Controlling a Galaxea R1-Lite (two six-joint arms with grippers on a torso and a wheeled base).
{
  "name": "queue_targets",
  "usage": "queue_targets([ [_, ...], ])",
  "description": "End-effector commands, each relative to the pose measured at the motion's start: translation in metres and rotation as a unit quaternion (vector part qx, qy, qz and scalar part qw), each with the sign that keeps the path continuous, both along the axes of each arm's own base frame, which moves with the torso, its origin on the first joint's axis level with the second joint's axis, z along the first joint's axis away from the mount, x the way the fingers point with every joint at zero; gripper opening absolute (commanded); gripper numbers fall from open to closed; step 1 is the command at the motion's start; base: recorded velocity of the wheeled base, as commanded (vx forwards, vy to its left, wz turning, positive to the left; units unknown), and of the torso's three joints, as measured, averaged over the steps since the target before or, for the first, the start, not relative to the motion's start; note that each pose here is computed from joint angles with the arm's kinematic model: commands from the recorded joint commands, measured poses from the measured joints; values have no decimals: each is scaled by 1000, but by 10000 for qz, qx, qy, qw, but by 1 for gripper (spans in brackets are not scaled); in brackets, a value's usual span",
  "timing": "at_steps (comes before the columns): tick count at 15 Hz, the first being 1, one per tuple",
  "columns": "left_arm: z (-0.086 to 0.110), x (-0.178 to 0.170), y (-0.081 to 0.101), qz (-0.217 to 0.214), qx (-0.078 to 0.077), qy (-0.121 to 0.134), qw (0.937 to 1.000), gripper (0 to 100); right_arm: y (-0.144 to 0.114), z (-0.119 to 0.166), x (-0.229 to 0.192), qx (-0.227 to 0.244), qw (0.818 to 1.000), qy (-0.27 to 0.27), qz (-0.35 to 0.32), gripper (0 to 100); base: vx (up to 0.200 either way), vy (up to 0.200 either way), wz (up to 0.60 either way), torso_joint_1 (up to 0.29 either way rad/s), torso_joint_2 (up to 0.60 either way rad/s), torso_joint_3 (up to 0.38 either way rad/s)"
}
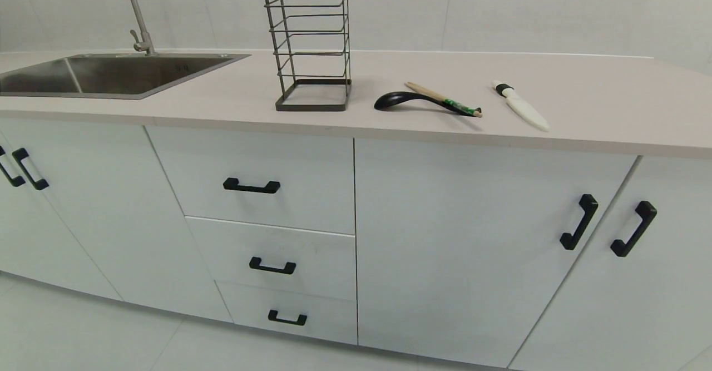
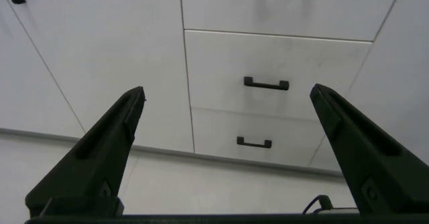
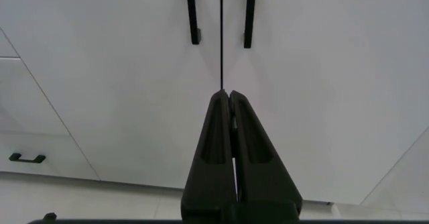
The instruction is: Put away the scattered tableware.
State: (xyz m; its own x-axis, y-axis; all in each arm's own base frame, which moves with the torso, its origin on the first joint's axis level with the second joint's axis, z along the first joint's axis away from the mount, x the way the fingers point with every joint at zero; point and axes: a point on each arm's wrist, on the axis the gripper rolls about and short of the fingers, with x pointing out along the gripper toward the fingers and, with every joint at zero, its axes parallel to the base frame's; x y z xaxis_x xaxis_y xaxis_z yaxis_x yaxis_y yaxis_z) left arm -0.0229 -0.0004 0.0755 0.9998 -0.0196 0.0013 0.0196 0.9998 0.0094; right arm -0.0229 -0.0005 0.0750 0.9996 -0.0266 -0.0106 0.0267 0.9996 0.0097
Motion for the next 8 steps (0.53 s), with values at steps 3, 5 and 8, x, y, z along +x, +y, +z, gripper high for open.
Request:
queue_targets([
  [3, 0, 0, 0, -2, -1, 6, 10000, 100, 0, 0, 0, 11, 10000, 0, 2, 0, 0, 200, 400, 1, -5, 5],
  [5, 0, 0, 0, 6, -1, 6, 10000, 100, 0, 0, 0, 4, 10000, 0, 3, 0, 0, 200, 0, 2, 0, 0],
  [8, 0, 0, 0, -2, -1, 6, 10000, 100, 0, 0, 0, 4, 10000, 0, 3, 0, 0, 0, 0, 0, 0, 0],
])
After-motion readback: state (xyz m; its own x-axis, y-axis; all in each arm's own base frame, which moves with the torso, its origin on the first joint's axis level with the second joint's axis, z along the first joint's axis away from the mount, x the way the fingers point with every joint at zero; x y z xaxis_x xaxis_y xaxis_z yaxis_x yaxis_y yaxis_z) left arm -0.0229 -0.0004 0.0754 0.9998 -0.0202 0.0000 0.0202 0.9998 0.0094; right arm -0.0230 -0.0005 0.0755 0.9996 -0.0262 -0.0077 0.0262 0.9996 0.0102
